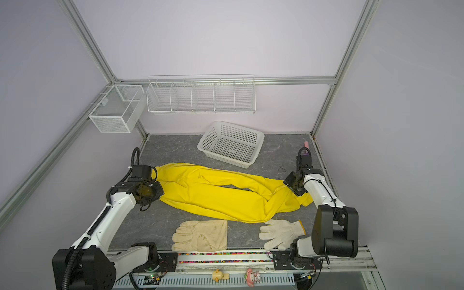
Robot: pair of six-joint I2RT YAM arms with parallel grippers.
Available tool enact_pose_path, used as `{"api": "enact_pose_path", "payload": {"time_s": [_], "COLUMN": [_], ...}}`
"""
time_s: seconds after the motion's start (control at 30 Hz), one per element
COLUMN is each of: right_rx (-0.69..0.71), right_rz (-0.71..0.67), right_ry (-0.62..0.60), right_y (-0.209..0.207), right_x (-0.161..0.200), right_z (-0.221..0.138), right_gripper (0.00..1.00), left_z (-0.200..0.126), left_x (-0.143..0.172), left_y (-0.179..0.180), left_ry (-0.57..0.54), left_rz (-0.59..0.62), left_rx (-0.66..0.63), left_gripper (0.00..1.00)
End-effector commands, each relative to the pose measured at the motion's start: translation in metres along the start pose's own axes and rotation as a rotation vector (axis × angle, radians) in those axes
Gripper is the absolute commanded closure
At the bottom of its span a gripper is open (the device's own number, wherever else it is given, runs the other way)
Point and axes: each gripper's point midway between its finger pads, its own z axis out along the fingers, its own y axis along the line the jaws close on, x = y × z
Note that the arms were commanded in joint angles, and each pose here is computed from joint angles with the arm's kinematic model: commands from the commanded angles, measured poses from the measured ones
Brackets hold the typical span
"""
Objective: Fold and stack the trousers
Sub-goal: Flatten out the trousers at the center of the table.
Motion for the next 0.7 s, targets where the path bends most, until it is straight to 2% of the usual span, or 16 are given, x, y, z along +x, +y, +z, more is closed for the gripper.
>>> {"api": "enact_pose_path", "payload": {"time_s": [0.0,0.07,0.2,0.33,0.5,0.6,0.67], "right_rx": [-0.059,-0.073,-0.072,-0.168,-0.322,-0.380,-0.386], "right_rz": [-0.030,-0.040,-0.085,-0.147,-0.239,-0.169,-0.104], "right_ry": [0.012,0.029,-0.044,-0.129,-0.273,-0.320,-0.323], "right_y": [0.012,0.015,0.024,0.056,0.101,0.093,0.075], "right_x": [-0.007,-0.006,-0.028,-0.062,-0.094,-0.092,-0.083], "right_z": [0.014,0.018,0.003,-0.029,-0.102,-0.131,-0.134], "right_gripper": [0.60,0.70,0.91,0.93,0.93,0.93,0.93], "left_z": [0.000,0.000,0.001,-0.002,-0.017,-0.023,-0.024], "left_x": [0.005,0.006,0.006,0.000,-0.016,-0.022,-0.022], "left_y": [0.006,0.006,0.005,0.000,-0.005,-0.004,-0.005], "left_ry": [0.009,0.010,0.015,0.008,-0.035,-0.059,-0.059], "left_rz": [0.013,0.017,0.018,0.009,0.008,0.014,0.017], "left_rx": [-0.019,-0.018,-0.012,0.003,0.012,-0.001,0.004], "left_gripper": [1.00,1.00,1.00,1.00,1.00,1.00,1.00]}}
